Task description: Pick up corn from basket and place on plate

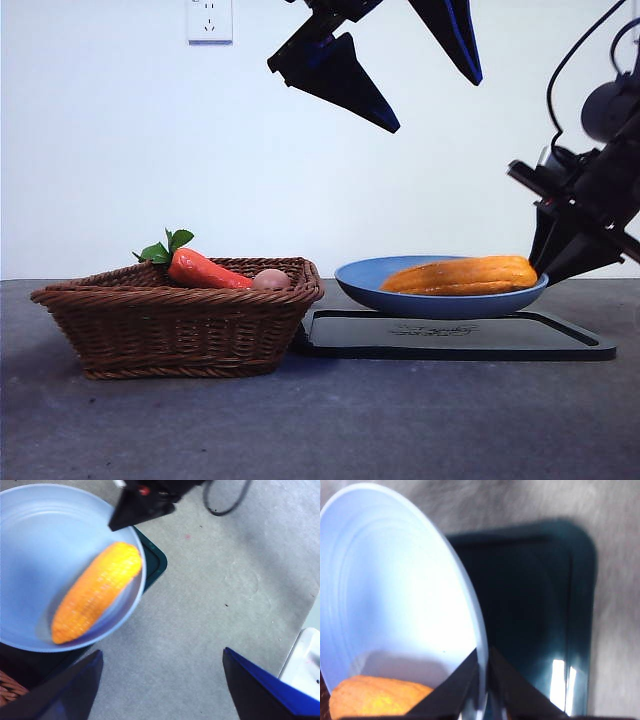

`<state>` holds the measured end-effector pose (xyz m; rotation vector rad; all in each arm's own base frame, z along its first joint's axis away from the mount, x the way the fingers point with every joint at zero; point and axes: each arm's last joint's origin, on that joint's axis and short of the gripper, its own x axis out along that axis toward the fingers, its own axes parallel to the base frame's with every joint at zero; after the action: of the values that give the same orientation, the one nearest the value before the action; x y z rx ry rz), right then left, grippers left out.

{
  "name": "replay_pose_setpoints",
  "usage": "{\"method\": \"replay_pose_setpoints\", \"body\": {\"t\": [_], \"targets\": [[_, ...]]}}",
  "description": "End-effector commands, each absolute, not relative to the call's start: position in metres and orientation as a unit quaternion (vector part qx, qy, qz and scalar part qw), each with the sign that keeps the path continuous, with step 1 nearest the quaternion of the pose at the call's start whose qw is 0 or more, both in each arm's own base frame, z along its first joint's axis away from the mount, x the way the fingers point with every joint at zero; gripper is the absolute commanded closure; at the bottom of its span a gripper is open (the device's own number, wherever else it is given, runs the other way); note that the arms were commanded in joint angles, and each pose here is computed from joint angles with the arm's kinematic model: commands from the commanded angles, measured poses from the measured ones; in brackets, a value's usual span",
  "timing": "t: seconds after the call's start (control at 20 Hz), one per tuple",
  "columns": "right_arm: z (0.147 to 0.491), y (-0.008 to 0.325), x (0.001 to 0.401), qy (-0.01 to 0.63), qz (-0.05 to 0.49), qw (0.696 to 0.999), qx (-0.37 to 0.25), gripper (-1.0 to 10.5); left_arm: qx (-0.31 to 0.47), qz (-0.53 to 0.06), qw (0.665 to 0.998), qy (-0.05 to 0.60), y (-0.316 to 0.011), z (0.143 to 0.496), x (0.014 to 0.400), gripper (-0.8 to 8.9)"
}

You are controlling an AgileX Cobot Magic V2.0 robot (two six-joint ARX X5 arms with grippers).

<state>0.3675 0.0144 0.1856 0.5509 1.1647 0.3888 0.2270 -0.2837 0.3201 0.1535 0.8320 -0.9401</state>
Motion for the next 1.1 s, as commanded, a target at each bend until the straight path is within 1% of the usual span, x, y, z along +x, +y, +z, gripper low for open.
{"method": "replay_pose_setpoints", "body": {"t": [0.05, 0.2, 0.3, 0.5, 0.65, 0.75, 0.85, 0.95, 1.1], "targets": [[0.177, 0.015, 0.379, 0.548, 0.178, 0.774, 0.263, 9.5, 0.073, -0.450, 0.807, 0.375, -0.289, 0.327, 0.225, 4.22], [0.166, 0.015, 0.381, 0.563, 0.166, 0.767, 0.259, 9.5, 0.073, -0.450, 0.808, 0.374, -0.289, 0.327, 0.226, 4.22], [0.163, 0.014, 0.381, 0.568, 0.152, 0.770, 0.248, 9.5, 0.073, -0.450, 0.808, 0.375, -0.289, 0.327, 0.226, 4.22], [0.163, 0.015, 0.380, 0.572, 0.155, 0.765, 0.252, 9.3, 0.073, -0.450, 0.807, 0.375, -0.289, 0.327, 0.226, 4.22], [0.163, 0.015, 0.379, 0.576, 0.155, 0.762, 0.252, 7.9, 0.073, -0.449, 0.807, 0.375, -0.289, 0.327, 0.226, 4.22], [0.164, 0.015, 0.379, 0.574, 0.158, 0.762, 0.254, 7.3, 0.073, -0.449, 0.808, 0.375, -0.288, 0.327, 0.226, 4.22], [0.169, 0.012, 0.377, 0.572, 0.160, 0.764, 0.252, 7.2, 0.073, -0.447, 0.808, 0.377, -0.288, 0.326, 0.227, 4.22], [0.183, 0.006, 0.372, 0.562, 0.158, 0.775, 0.242, 7.2, 0.072, -0.444, 0.809, 0.379, -0.286, 0.326, 0.229, 4.22], [0.219, -0.001, 0.357, 0.533, 0.161, 0.799, 0.226, 7.2, 0.070, -0.438, 0.811, 0.381, -0.283, 0.326, 0.232, 4.23]]}}
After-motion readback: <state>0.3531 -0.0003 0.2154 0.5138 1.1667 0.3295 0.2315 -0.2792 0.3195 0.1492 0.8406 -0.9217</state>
